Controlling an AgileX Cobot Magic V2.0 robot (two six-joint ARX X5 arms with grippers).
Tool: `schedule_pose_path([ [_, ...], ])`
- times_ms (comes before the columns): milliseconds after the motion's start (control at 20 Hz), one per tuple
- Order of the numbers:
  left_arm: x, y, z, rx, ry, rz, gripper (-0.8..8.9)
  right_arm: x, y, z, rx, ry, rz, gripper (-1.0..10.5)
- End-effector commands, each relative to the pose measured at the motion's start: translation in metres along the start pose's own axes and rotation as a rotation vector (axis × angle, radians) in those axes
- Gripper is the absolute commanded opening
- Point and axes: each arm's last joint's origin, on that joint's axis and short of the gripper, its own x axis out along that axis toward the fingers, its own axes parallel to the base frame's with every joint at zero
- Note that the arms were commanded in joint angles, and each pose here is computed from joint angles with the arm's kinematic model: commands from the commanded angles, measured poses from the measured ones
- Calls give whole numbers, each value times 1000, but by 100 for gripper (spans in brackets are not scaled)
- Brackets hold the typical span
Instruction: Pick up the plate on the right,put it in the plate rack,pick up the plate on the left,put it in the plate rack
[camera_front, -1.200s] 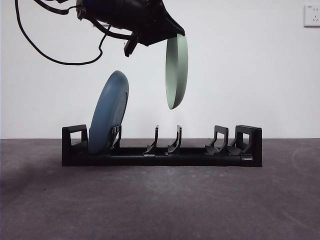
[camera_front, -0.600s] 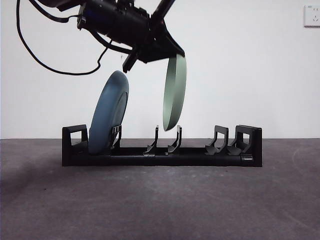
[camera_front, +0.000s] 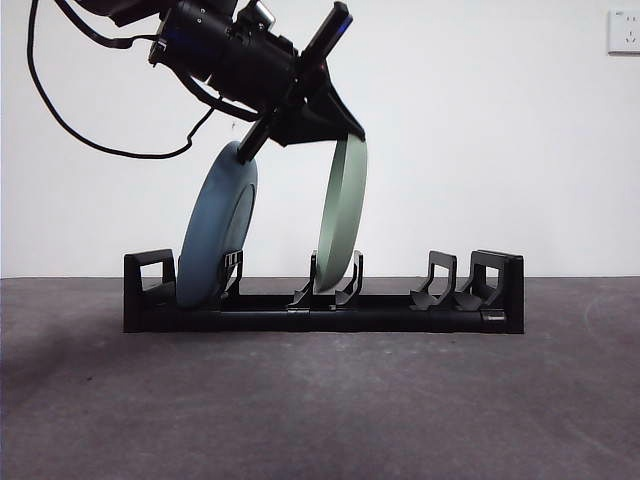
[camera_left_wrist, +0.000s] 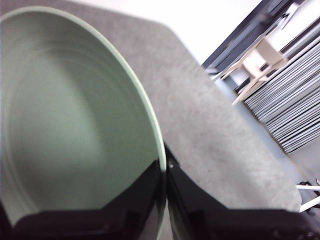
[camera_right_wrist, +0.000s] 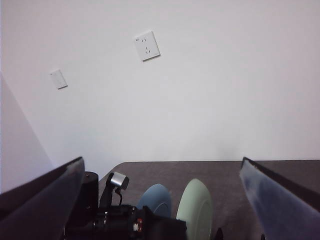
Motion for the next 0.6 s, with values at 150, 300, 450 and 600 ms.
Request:
schedule_pose_path([
  [150, 2, 2, -4, 19, 9, 40, 0, 2, 0, 0, -9, -4, -1, 531],
  [300, 2, 2, -4, 20, 10, 37, 11, 3, -1, 0, -7, 2, -1, 531],
  [450, 3, 1, -5, 21, 15, 37, 152, 4, -1, 0, -7, 3, 1, 531],
  [600, 3, 0, -6, 21, 15, 36, 263, 4, -1, 0, -7, 3, 1, 531],
])
